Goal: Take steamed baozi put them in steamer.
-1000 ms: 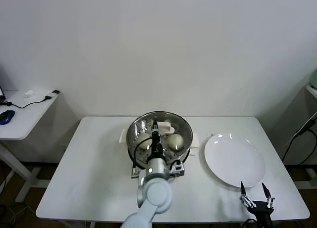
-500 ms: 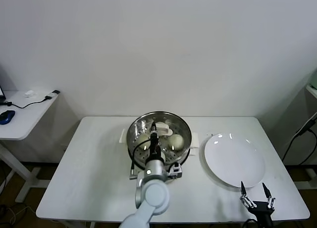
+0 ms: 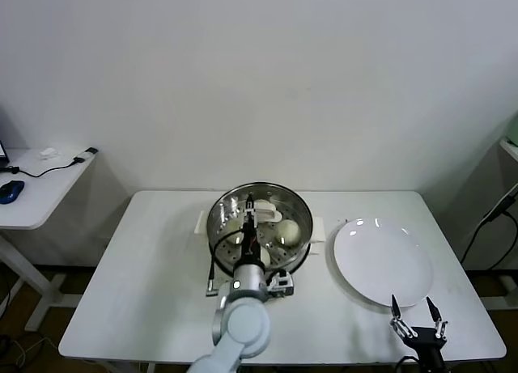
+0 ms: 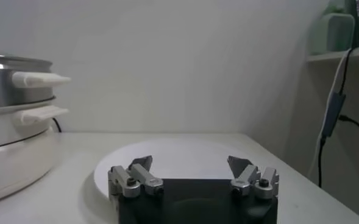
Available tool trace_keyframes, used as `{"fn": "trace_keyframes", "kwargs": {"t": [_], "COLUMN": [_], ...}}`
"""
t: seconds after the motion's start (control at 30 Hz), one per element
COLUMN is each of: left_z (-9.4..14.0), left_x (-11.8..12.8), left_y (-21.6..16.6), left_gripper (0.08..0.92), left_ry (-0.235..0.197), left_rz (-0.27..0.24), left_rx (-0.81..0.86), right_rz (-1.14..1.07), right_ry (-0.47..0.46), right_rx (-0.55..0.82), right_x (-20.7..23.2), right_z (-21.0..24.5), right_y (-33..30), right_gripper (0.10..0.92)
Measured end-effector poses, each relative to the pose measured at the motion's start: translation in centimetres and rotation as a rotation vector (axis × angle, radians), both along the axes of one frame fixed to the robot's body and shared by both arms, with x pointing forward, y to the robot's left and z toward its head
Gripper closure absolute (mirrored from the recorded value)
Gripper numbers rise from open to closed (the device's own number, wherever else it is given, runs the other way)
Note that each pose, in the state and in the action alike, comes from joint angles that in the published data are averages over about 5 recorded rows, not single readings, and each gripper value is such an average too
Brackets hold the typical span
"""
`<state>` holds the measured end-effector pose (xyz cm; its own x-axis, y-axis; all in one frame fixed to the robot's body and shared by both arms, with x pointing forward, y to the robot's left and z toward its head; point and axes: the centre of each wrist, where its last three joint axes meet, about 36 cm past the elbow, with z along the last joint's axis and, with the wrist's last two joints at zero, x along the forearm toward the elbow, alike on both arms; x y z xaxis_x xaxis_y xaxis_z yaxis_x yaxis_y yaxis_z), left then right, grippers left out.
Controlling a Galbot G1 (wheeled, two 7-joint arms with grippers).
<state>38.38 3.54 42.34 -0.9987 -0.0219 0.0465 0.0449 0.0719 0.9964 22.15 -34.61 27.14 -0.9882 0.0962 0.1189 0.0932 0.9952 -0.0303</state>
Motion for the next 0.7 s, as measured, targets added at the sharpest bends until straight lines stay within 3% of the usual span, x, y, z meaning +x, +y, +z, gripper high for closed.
{"fn": "trace_keyframes", "kwargs": {"t": [0.33, 0.5, 0.7], "left_z": [2.3, 3.8, 4.8], "left_x": [-2.3, -3.0, -2.9], "left_y": [2.6, 4.6, 9.1], "left_gripper": [0.191, 0.177, 0.177], "left_ry": [-0.001, -0.019, -0.021], "left_rz": [-0.058, -0.104, -0.107], "left_rx": [-0.124, -0.293, -0.609], "right_rz": [-0.004, -0.004, -0.001], "right_ry": [0.010, -0.016, -0.055], "right_rx": [0.008, 0.005, 0.006], "right_x": [0.2, 0.6, 1.0], "right_z": [-0.2, 0.0, 0.0], "right_y": [0.6, 0.6, 0.7], "right_gripper": [0.200, 0.200, 0.200]}}
